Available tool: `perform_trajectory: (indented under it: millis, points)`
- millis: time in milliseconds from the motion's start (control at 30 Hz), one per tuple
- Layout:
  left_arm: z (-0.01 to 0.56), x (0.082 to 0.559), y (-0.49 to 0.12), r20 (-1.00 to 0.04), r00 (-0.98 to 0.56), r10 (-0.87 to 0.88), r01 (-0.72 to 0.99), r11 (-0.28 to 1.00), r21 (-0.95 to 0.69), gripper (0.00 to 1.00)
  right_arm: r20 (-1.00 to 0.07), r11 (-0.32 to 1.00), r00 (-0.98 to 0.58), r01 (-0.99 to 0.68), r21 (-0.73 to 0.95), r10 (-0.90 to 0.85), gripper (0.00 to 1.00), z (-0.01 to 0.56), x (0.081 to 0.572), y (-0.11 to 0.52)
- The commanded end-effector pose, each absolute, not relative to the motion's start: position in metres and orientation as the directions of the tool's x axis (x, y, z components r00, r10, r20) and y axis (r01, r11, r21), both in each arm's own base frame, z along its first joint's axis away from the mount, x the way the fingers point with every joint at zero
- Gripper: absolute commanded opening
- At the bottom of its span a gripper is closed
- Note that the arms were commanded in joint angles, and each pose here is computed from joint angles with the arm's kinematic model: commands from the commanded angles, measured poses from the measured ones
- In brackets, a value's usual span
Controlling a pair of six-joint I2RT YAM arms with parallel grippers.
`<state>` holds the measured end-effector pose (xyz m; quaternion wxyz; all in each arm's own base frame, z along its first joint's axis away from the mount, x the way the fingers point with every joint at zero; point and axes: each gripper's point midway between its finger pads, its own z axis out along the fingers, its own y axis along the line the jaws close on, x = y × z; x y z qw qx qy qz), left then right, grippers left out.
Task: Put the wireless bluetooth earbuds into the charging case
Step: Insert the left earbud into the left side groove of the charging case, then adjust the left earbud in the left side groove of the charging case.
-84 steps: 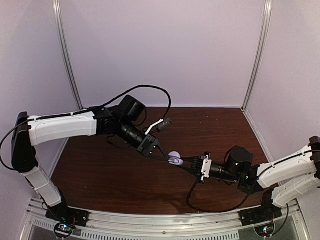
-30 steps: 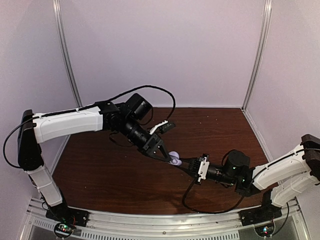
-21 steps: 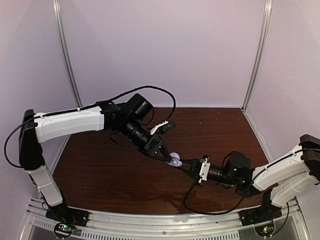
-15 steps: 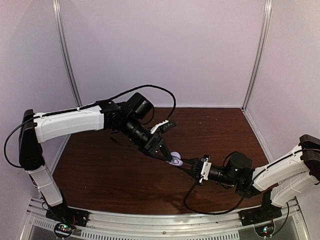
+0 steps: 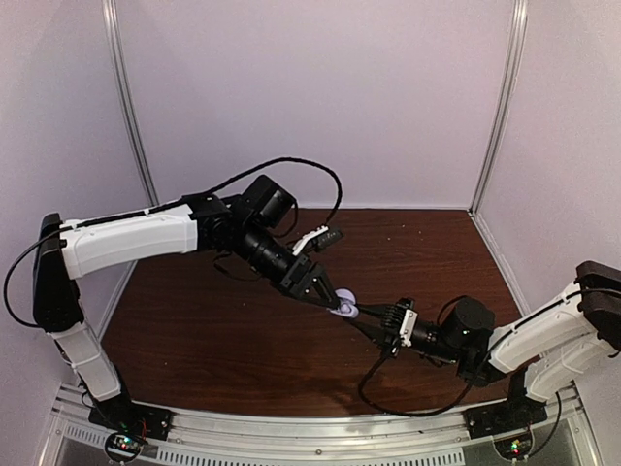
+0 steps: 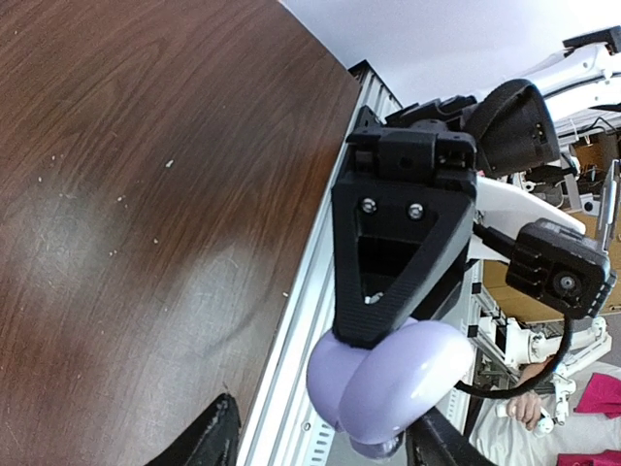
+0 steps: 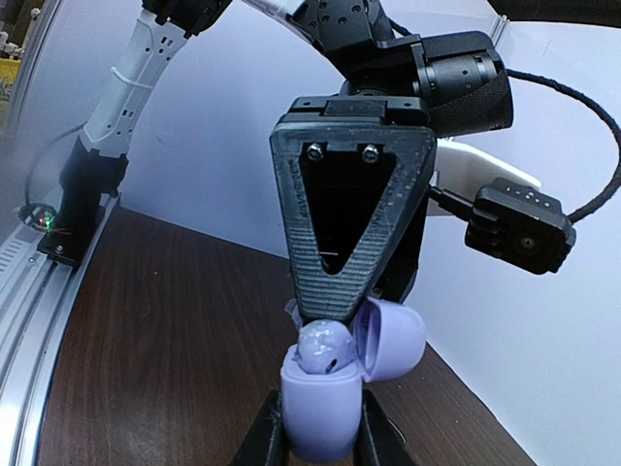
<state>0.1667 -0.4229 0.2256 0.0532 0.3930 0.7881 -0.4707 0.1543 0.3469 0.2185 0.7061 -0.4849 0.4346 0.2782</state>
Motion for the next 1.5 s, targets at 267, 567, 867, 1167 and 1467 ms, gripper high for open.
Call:
perform_trajectory:
  millis: [267, 567, 867, 1167, 1467]
  points:
    - [0.288, 0.162, -0.425, -0.72, -0.517, 0.463, 0.831, 0.068, -0.552, 0.69, -0.893, 0.366, 0.441, -0.849, -0.381, 0.093, 0.0, 0.236, 0.146, 0.345]
    - [0.329, 0.166, -0.399, -0.91, -0.313, 0.271, 0.95, 0.07, -0.306, 0.75, -0.917, 0.339, 0.345, -0.902, -0.266, 0.2, 0.0, 0.251, 0.144, 0.336]
    - [0.323, 0.168, -0.383, -0.975, -0.126, 0.186, 0.99, 0.093, -0.11, 0.98, -0.937, 0.162, 0.209, -0.972, -0.168, 0.279, 0.0, 0.268, 0.121, 0.334]
    - [0.332, 0.154, -0.385, -0.99, 0.003, 0.143, 0.997, 0.074, 0.013, 0.57, -0.938, 0.163, 0.154, -0.981, -0.106, 0.312, 0.0, 0.283, 0.123, 0.331]
    - [0.319, 0.148, -0.395, -0.983, -0.032, 0.182, 0.997, 0.071, -0.02, 0.36, -0.949, 0.353, 0.175, -0.933, -0.075, 0.261, 0.0, 0.279, 0.157, 0.325]
